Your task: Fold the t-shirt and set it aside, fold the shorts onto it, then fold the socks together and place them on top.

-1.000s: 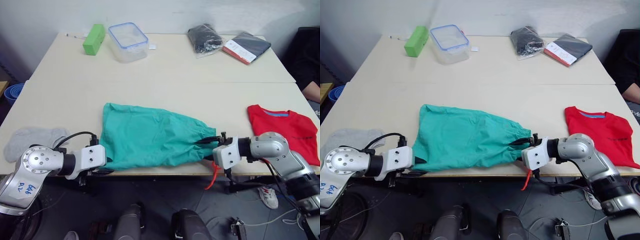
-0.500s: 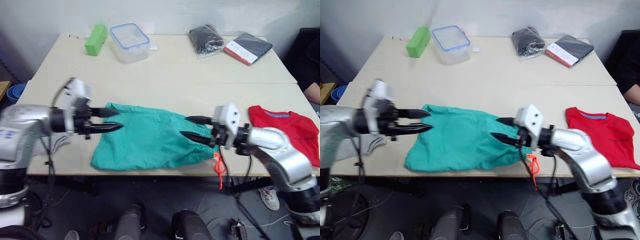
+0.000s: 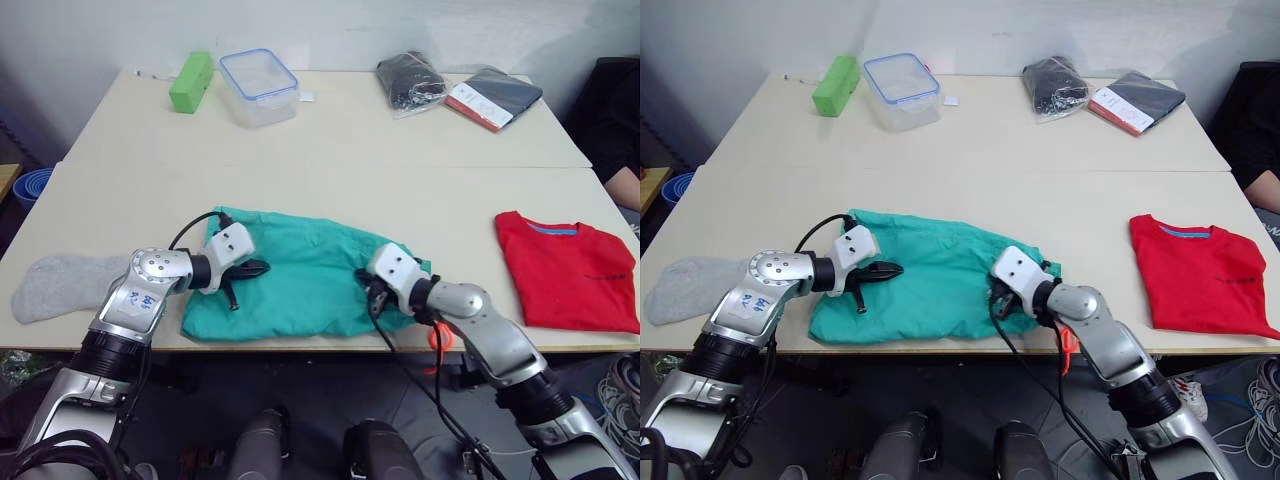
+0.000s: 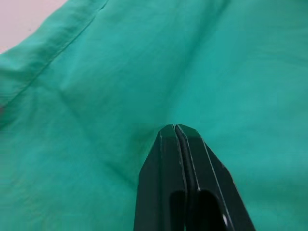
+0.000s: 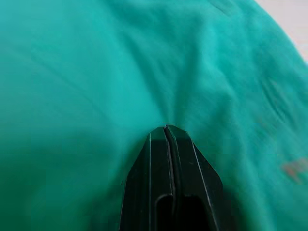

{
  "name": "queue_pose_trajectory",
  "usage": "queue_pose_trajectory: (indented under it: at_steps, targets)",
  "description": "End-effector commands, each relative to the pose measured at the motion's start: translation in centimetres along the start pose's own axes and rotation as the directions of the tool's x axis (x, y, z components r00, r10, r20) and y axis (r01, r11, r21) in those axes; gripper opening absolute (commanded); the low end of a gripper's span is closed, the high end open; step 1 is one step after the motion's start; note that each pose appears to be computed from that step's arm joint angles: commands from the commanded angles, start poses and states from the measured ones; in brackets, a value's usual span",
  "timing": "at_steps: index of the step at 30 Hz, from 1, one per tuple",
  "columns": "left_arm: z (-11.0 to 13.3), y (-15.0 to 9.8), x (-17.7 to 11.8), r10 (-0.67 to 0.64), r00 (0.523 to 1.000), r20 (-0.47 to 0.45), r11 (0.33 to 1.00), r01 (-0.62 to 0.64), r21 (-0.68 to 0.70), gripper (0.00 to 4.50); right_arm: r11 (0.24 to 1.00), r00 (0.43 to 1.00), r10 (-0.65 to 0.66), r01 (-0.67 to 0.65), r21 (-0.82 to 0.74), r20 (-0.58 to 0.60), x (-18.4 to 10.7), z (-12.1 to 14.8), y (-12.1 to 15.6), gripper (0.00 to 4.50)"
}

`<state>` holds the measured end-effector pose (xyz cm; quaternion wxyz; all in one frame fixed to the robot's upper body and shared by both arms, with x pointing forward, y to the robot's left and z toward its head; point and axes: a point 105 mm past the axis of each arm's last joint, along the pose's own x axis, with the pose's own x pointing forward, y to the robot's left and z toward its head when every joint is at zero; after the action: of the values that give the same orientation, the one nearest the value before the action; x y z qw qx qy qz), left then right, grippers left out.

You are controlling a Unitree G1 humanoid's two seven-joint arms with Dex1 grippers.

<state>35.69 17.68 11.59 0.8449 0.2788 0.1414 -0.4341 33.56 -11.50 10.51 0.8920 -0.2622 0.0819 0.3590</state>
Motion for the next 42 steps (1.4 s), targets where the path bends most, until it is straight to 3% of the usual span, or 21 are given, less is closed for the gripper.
queue_pose_trajectory:
  at_steps: [1,4,8,11,14,17,20,26,32,36,39,42]
  targets:
    - [-4.6,0.7,-1.5,0.048,0.987,-0.15,0.997,-0.056,-0.055,0.01,0.993,0.989,-0.117,0.117,-0.012,-0.089,-2.9,-2.4,-3.5,0.0]
    - [-4.5,1.0,-2.0,0.057,0.99,-0.13,0.995,-0.067,-0.073,0.01,0.989,0.986,-0.146,0.147,0.01,-0.079,-4.5,-2.4,-4.9,0.0]
    - [0.1,0.9,-3.5,-0.001,0.996,0.084,0.985,0.015,-0.173,0.01,0.993,0.989,-0.085,0.074,0.088,0.12,-6.0,2.1,-4.6,0.0]
    - [4.8,1.1,-4.5,-0.06,0.972,0.229,0.975,0.107,-0.195,0.01,0.994,0.968,0.023,-0.048,0.095,0.249,-6.3,5.6,-2.8,0.0]
    - [6.7,1.7,-3.4,-0.061,0.968,0.242,0.973,0.111,-0.2,0.01,0.985,0.947,0.144,-0.164,0.045,0.286,-5.5,7.4,-0.2,0.0]
    - [5.5,2.4,-0.6,-0.056,0.99,0.131,0.984,0.077,-0.162,0.01,0.957,0.933,0.291,-0.281,-0.078,0.212,-3.5,6.6,3.4,0.0]
    - [3.8,3.1,0.9,-0.04,0.998,0.045,0.988,0.047,-0.149,0.01,0.942,0.942,0.315,-0.295,-0.163,0.118,-2.3,4.8,4.5,0.0]
    - [0.7,5.8,1.2,0.062,0.996,-0.058,0.99,-0.069,-0.122,0.01,0.961,0.983,0.176,-0.183,-0.209,-0.053,-2.3,0.3,2.7,0.0]
    - [0.8,8.5,-0.1,0.188,0.982,-0.021,0.976,-0.189,-0.111,0.01,0.962,0.983,0.128,-0.155,-0.225,-0.131,-4.7,-2.4,1.4,0.0]
    - [2.8,9.0,-1.8,0.165,0.981,0.1,0.973,-0.145,-0.178,0.01,0.982,0.989,0.146,-0.144,-0.119,0.009,-6.0,0.1,1.4,0.0]
    - [2.8,9.2,-4.0,0.186,0.975,0.122,0.951,-0.148,-0.273,0.01,0.988,0.982,0.148,-0.141,-0.068,0.117,-6.2,2.8,1.3,0.0]
    - [1.8,8.2,-6.7,0.216,0.969,0.122,0.908,-0.153,-0.39,0.58,0.988,0.97,0.157,-0.154,-0.032,0.183,-5.7,5.1,1.1,0.0]
